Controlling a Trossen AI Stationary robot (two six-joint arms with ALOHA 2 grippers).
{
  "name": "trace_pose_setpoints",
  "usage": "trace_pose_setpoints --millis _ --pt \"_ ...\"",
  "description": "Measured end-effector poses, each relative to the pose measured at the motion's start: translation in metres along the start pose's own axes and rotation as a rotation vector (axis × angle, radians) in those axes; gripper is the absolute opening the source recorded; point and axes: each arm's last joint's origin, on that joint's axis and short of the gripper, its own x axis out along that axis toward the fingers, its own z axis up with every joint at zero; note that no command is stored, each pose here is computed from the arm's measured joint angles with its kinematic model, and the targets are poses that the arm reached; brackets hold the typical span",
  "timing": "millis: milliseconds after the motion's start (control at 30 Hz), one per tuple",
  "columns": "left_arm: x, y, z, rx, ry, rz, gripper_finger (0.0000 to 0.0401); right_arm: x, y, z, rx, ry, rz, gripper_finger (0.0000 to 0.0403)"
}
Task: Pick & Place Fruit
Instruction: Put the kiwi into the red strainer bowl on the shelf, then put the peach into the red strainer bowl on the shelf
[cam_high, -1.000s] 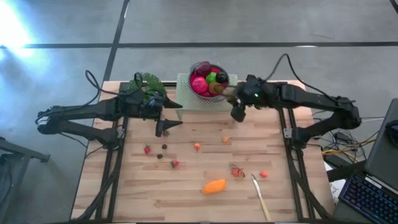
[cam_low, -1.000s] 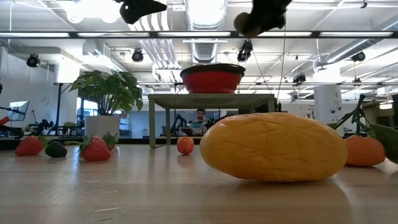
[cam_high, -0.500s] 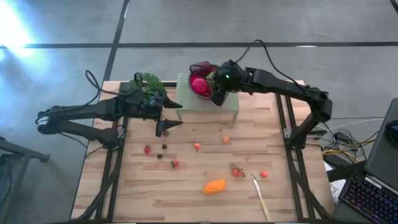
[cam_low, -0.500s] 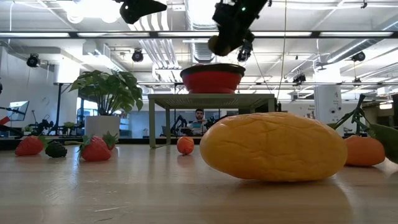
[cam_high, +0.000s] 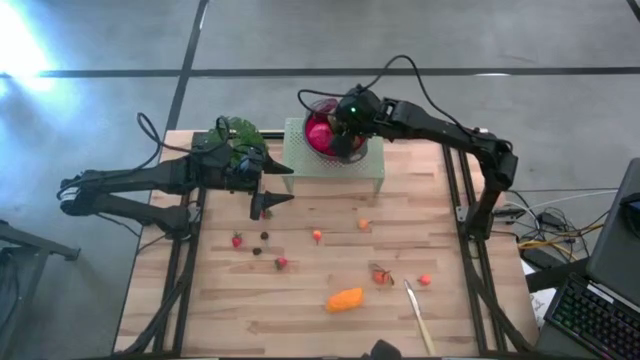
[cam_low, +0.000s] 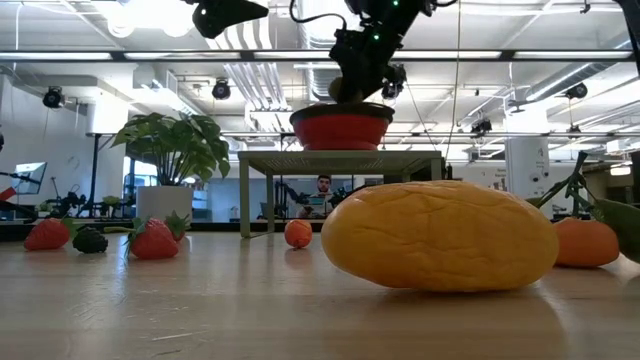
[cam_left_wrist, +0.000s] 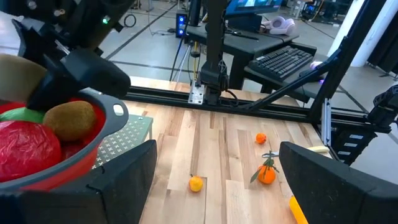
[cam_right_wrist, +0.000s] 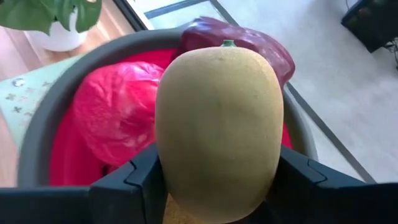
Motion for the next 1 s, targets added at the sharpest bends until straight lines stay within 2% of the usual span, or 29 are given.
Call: trace_pose_setpoints --millis 633,867,1000 --pt "0.000 0.000 0.000 0.000 0.000 0.000 0.0344 0.004 0.001 -0.002 -0.013 0.016 -0.008 0.0301" --pt "0.000 0.000 0.000 0.000 0.000 0.000 0.0344 -0.006 -0.001 0.001 -0.042 0.028 -0.006 0.0327" --pt "0.000 0.000 0.000 0.000 0.000 0.000 0.0344 -0.018 0.004 0.001 -0.103 0.057 0.008 0.0336"
